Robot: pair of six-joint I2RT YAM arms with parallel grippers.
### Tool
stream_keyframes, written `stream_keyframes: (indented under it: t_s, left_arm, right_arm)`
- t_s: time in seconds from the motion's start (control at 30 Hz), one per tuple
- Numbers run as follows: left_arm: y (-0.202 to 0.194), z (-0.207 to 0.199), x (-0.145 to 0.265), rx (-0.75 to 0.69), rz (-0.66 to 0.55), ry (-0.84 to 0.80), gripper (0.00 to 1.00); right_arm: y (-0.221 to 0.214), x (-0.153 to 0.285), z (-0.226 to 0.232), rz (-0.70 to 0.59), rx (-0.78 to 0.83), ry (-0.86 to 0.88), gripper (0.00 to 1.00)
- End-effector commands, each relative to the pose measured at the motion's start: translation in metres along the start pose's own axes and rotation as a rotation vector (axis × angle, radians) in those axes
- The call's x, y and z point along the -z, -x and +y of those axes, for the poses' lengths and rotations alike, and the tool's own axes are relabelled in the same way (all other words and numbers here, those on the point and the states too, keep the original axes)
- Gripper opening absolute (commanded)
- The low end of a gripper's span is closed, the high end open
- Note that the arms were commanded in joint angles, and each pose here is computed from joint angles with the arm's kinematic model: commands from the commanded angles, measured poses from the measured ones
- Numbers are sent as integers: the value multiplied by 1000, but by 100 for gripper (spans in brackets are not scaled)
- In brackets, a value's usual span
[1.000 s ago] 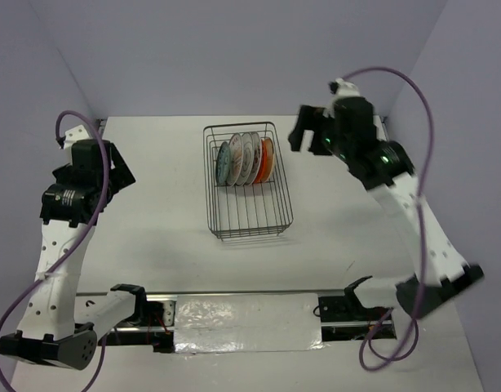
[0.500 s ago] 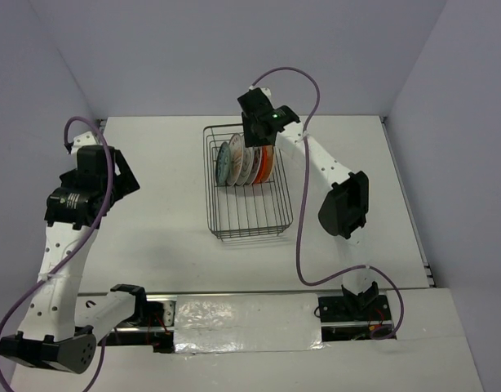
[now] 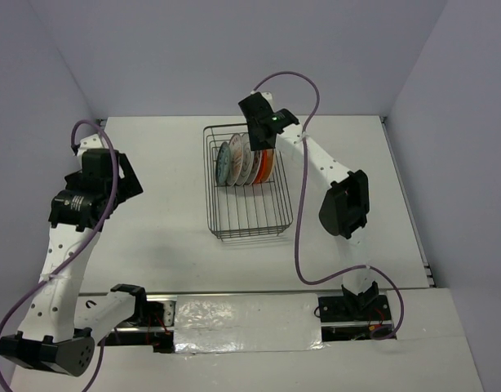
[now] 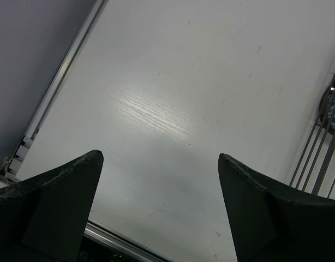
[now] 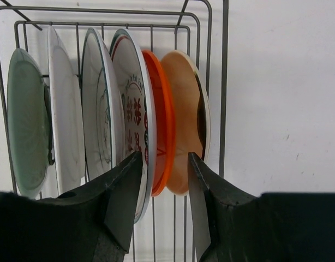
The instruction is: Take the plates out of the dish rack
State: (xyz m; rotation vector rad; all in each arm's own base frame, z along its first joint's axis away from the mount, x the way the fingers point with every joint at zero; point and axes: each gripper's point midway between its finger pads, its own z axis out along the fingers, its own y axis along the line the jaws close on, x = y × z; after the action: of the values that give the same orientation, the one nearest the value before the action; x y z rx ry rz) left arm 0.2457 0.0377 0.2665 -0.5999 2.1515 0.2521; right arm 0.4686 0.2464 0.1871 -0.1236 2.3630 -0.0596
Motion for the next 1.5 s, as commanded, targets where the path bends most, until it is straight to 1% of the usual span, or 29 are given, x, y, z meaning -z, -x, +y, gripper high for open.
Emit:
stream_keyframes:
  t_s: [0.0,0.07,0.17,0.27,0.37,0.53,0.57,0.6,0.63,0.7,0.73,0.77,0.8,0.9,0.93,0.97,1.0,1.03,1.07,1.1,1.13,1.17,1.2,1.23,1.27,1.3,1.4,1.43,1.47]
  left_arm:
    - [11,-5,0,-10,-44,-22,100]
    - [12,-5,1,-10,-46,-23,100]
    - [12,-4,2,-15,-50,-21,99]
    - [11,-4,1,-21,-51,-19,99]
    - [10,-2,1,-22,-53,-15,100]
    - [10,-3,0,-22,-54,-17,100]
    - [10,-4,0,-23,-55,-19,99]
    - [10,-5,-1,-22,-53,-19,99]
    - [10,-5,-1,-22,-53,-20,100]
    - [10,-5,-2,-24,-54,-18,100]
    - [10,-5,-2,-23,-56,-16,99]
    - [10,-5,-2,-23,-56,-16,99]
    - [11,-6,-2,-20,-59,-22,100]
    - [12,-10,-1,-24,-56,-45,99]
    - [11,-14,0,-26,-50,-66,100]
    - [13,-16,1,-27,-53,-79,99]
    - [11,-22,2,-35,-39,-114,100]
    - [11,-26,3,-46,-38,-134,99]
    - [12,-30,4,-52,-35,-161,99]
    - [11,-35,5,-60,-29,-189,100]
    - [10,-47,8,-76,-21,-255,100]
    - [8,-53,10,-84,-17,-290,99]
    - [6,-58,12,-98,-12,-323,100]
    - [4,-69,15,-103,-3,-388,99]
    - [-1,-73,15,-113,10,-411,99]
    - [-3,-76,15,-118,13,-432,99]
    - [-9,-80,16,-124,33,-459,100]
    - [-10,-78,13,-127,36,-443,100]
    - [-11,-77,12,-128,36,-436,99]
  right_arm:
    - [15,7,1,-45,4,11,46]
    - [4,-4,7,-11,14,20,44]
    - [2,-8,10,0,5,19,30]
    - [10,2,10,-27,-11,-15,24]
    - [30,21,2,-82,-61,-52,16]
    - [72,74,-25,-211,-133,-102,2]
    - [84,97,-36,-255,-157,-97,0]
    - [91,109,-48,-281,-178,-112,0]
    - [102,135,-63,-331,-215,-110,0]
    - [102,146,-90,-342,-256,-136,0]
    - [108,172,-108,-388,-296,-136,0]
    - [96,166,-119,-362,-311,-170,0]
    - [90,164,-148,-355,-352,-225,0]
    - [57,144,-185,-315,-483,-232,0]
    - [35,126,-211,-293,-555,-257,0]
    - [26,116,-220,-290,-646,-252,0]
    - [29,116,-231,-349,-725,-219,0]
    - [21,102,-249,-338,-815,-162,0]
    - [-24,67,-248,-251,-902,-138,0]
    - [-36,54,-254,-253,-970,-97,0]
    - [-17,50,-260,-372,-1026,-1,0]
    - [-58,25,-258,-295,-1109,64,0]
    - [-45,21,-262,-398,-1119,132,0]
    - [-71,7,-259,-366,-1148,137,0]
    - [-72,1,-264,-391,-1152,144,0]
    - [-81,-5,-264,-379,-1155,134,0]
    - [-108,-30,-261,-282,-1150,93,0]
    - [-114,-35,-260,-252,-1129,83,10]
    - [-122,-39,-260,-223,-1128,56,24]
